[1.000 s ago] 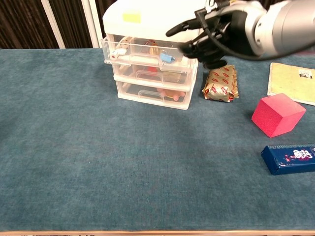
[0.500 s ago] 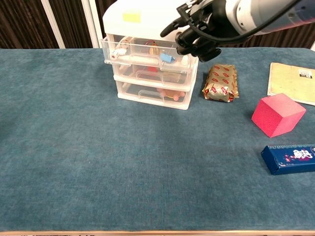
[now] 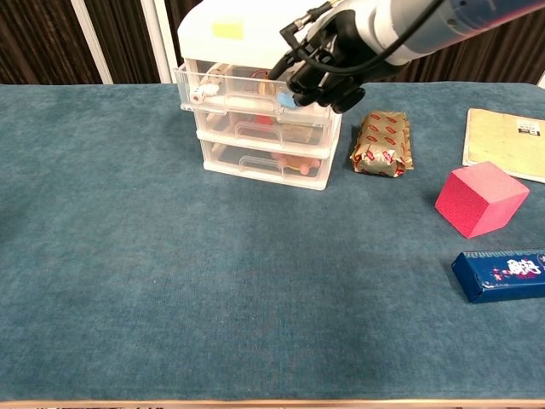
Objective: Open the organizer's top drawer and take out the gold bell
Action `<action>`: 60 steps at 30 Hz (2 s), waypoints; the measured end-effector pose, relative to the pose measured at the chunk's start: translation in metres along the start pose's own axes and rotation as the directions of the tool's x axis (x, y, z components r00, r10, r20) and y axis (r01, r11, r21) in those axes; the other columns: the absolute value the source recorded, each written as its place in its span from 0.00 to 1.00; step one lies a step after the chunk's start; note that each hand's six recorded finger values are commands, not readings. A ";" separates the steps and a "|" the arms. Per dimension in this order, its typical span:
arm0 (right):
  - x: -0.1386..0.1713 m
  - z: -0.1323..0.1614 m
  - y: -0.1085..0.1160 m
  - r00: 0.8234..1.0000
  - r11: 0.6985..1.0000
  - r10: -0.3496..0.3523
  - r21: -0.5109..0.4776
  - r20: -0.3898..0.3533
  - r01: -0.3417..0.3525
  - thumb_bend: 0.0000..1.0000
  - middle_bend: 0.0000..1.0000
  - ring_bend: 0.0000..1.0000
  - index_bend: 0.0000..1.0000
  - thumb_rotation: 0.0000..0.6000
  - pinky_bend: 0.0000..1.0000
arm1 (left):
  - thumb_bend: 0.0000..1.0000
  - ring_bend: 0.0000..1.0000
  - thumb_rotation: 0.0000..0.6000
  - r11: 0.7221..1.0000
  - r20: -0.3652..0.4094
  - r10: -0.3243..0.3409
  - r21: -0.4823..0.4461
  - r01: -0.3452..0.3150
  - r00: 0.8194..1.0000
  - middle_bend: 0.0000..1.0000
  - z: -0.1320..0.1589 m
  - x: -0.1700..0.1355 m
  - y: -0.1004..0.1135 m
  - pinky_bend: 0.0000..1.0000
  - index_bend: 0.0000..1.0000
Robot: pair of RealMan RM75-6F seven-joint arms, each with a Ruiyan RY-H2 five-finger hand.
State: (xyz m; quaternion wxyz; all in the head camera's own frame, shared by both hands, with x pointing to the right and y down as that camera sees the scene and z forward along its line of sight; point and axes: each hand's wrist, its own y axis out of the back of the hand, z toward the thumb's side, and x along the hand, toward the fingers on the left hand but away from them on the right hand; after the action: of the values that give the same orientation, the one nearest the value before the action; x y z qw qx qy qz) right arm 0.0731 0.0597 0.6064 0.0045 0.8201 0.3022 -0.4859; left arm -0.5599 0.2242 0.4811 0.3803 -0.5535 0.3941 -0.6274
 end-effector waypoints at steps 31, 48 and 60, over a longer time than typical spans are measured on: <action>-0.005 0.024 -0.012 0.999 0.999 0.053 0.001 -0.007 -0.053 0.83 0.88 1.00 0.24 1.00 0.97 | 0.24 0.00 1.00 1.000 -0.004 -0.002 -0.006 0.002 1.000 0.00 0.000 0.000 0.001 0.00 0.13; 0.007 0.029 -0.020 0.993 0.994 0.108 0.015 -0.039 -0.108 0.83 0.88 1.00 0.25 1.00 0.97 | 0.24 0.00 1.00 1.000 -0.003 -0.002 -0.004 0.002 1.000 0.00 0.000 0.000 0.001 0.00 0.13; 0.016 0.033 -0.026 0.989 0.990 0.138 0.028 -0.060 -0.137 0.83 0.88 1.00 0.25 1.00 0.97 | 0.24 0.00 1.00 1.000 -0.001 -0.002 -0.001 0.002 1.000 0.00 0.001 0.000 0.001 0.00 0.13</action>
State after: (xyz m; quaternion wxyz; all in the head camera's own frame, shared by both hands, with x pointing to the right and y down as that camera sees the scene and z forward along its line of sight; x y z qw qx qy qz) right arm 0.0390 0.0791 0.5834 0.0186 0.8536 0.2391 -0.4625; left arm -0.5589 0.2236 0.4805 0.3793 -0.5537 0.3942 -0.6278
